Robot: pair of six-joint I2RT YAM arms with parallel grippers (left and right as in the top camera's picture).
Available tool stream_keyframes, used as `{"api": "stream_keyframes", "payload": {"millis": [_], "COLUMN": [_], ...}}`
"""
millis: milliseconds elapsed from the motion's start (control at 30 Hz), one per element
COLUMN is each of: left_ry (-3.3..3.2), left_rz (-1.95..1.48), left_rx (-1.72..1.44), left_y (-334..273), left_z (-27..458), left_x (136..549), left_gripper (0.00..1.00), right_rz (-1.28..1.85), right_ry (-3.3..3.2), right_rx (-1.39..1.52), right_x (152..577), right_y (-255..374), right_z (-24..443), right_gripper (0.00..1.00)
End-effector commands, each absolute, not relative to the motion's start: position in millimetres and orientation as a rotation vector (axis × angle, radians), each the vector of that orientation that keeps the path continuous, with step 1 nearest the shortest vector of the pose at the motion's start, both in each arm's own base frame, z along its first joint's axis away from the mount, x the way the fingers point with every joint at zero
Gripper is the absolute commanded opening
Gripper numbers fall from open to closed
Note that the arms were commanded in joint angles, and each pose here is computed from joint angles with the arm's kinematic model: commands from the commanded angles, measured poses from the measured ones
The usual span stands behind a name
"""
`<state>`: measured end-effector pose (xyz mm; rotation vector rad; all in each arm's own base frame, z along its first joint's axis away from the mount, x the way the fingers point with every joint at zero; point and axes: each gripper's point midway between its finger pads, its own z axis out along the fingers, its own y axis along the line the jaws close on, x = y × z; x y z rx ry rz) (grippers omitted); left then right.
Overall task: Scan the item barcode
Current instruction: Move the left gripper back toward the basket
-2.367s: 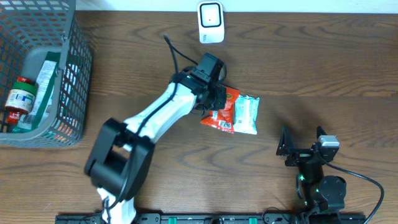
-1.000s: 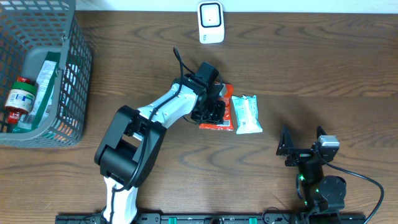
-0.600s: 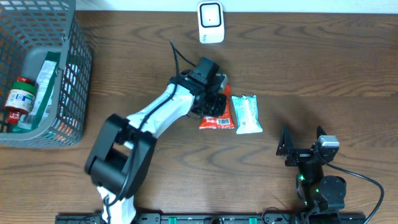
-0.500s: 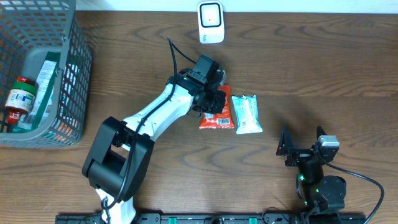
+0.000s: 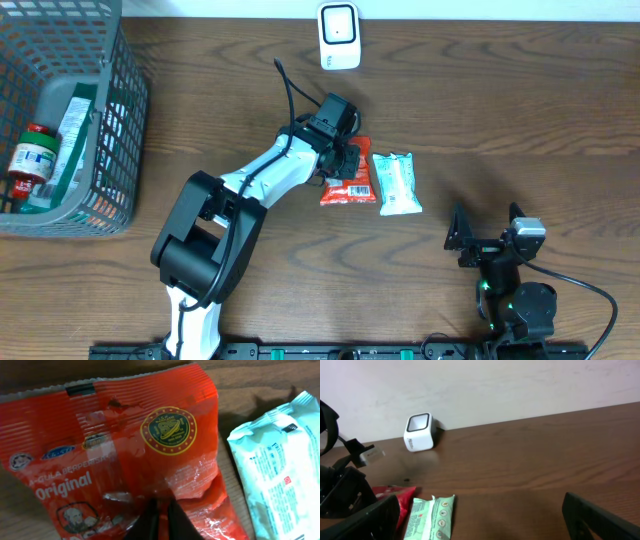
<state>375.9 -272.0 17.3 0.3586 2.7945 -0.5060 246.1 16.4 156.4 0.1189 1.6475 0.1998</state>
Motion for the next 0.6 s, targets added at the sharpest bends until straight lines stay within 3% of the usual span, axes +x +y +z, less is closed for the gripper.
{"api": "stream_keyframes", "payload": {"millis": [0, 133, 333, 567], "left_ry": [2.781, 2.654, 2.428, 2.230], "left_rz": [-0.456, -0.513, -0.451, -0.069], "left_rx": [0.356, 0.352, 0.247, -0.079], "left_y": [-267.9, -275.4, -242.0, -89.5], "left_z": [19.5, 80.9, 216.7, 361.6], "left_x": [383.0, 397.3, 413.9, 422.6], "left_gripper": [0.23, 0.51, 0.59, 0.66], "right_rz": [0.199, 0.199, 0.198, 0.199], "right_ry": [1.650, 1.649, 1.650, 1.650], "right_rx": [0.126, 0.126, 0.126, 0.126], "right_x": [246.1, 246.1, 246.1, 246.1], "right_y": [15.2, 15.2, 15.2, 15.2], "right_z": [155.5, 155.6, 155.5, 155.5], "right_gripper": [0.99, 0.99, 0.99, 0.99]}}
